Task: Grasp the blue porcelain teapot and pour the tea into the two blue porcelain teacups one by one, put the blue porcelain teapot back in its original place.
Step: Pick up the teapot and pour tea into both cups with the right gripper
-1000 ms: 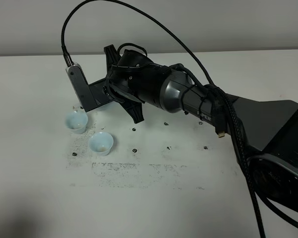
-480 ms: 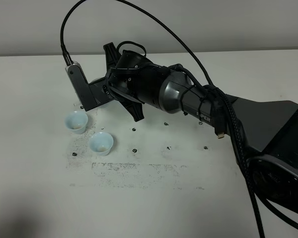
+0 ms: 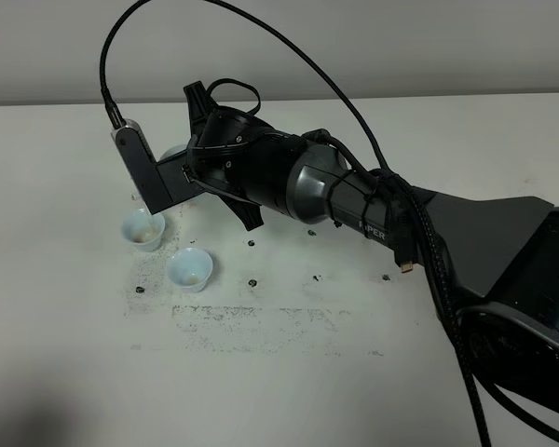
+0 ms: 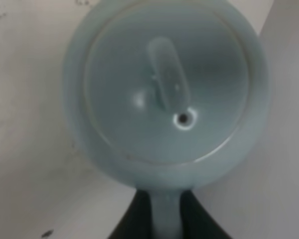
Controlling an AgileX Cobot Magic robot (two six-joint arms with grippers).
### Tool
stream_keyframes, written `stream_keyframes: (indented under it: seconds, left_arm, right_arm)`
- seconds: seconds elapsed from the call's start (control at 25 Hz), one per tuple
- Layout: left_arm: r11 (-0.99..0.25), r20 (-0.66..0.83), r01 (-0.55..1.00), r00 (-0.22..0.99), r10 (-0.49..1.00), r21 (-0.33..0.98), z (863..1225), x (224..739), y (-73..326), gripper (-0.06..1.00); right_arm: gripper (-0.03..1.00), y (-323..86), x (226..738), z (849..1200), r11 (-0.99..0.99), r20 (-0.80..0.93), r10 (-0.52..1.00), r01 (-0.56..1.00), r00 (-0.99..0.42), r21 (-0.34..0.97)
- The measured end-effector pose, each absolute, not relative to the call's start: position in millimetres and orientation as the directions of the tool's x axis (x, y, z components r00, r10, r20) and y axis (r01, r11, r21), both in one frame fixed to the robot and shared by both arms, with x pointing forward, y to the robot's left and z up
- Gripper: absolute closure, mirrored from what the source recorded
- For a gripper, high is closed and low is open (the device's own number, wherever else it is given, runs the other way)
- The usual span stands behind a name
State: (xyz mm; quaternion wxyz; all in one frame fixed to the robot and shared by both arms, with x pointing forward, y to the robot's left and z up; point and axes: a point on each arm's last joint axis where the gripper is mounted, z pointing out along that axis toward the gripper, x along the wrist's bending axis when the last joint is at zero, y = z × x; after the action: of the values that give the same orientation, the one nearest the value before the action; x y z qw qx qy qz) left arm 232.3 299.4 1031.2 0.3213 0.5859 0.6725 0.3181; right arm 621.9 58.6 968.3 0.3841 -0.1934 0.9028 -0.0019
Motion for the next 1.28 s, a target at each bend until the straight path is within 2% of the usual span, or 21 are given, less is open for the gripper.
stream_keyframes:
  seconds: [1.28]
  left_arm:
    - [0.104, -0.044, 0.584, -0.116, 0.992, 0.805, 1031.2, 232.1, 300.9, 0.19]
  right_arm:
    - [0.93, 63.4, 615.3, 971.0, 0.926, -0.709, -0.365, -0.317, -0.603, -0.208]
